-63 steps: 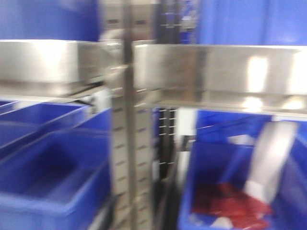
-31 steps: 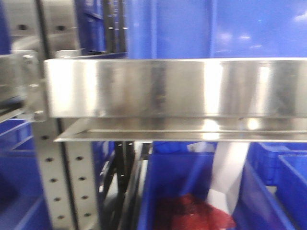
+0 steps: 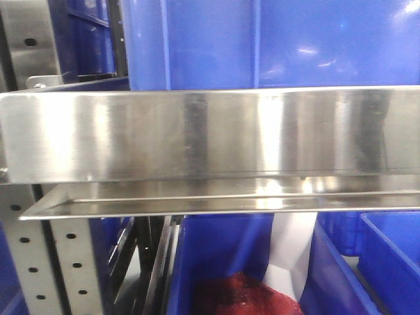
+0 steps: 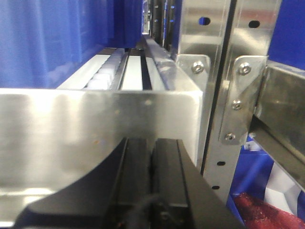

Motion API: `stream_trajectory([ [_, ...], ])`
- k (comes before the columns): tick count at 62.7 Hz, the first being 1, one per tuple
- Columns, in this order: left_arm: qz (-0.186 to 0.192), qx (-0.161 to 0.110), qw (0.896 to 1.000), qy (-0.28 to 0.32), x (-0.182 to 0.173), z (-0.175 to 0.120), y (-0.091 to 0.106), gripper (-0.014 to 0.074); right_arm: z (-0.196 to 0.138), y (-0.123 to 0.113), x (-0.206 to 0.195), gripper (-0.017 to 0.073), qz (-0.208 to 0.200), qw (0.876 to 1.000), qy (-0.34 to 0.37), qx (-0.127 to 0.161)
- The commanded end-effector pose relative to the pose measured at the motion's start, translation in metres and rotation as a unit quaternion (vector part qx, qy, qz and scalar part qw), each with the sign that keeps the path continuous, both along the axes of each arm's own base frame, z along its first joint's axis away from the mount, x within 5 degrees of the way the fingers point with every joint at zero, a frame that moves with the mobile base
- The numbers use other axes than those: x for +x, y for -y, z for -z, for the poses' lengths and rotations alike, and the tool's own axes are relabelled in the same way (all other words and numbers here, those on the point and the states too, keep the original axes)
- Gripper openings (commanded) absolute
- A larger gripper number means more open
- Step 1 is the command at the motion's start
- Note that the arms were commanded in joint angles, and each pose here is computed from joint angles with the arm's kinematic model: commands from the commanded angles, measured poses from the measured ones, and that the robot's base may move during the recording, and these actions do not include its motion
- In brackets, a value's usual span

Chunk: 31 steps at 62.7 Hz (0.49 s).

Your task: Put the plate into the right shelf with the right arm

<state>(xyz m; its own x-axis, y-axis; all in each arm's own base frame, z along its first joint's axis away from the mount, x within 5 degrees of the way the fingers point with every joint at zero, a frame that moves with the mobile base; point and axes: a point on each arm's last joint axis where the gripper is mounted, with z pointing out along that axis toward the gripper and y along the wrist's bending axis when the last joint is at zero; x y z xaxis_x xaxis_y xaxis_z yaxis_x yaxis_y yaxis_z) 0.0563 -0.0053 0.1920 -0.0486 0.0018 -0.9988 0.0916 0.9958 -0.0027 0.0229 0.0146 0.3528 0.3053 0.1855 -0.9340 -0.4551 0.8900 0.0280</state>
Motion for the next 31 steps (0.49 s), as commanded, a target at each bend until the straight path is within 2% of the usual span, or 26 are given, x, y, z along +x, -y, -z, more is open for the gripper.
stream_trajectory([
  [1, 0.001, -0.007, 0.999, 0.041, 0.0000, -0.0053, 0.0000, -0.0047, -0.0141, 0.0048, -0.0014, 0.0065, 0.019, 0.999, 0.030, 0.030],
  [31, 0.001, -0.007, 0.999, 0.041, 0.0000, -0.0053, 0.0000, -0.0047, -0.0151, 0.0056, -0.0011, 0.0065, 0.023, 0.999, 0.035, 0.034],
])
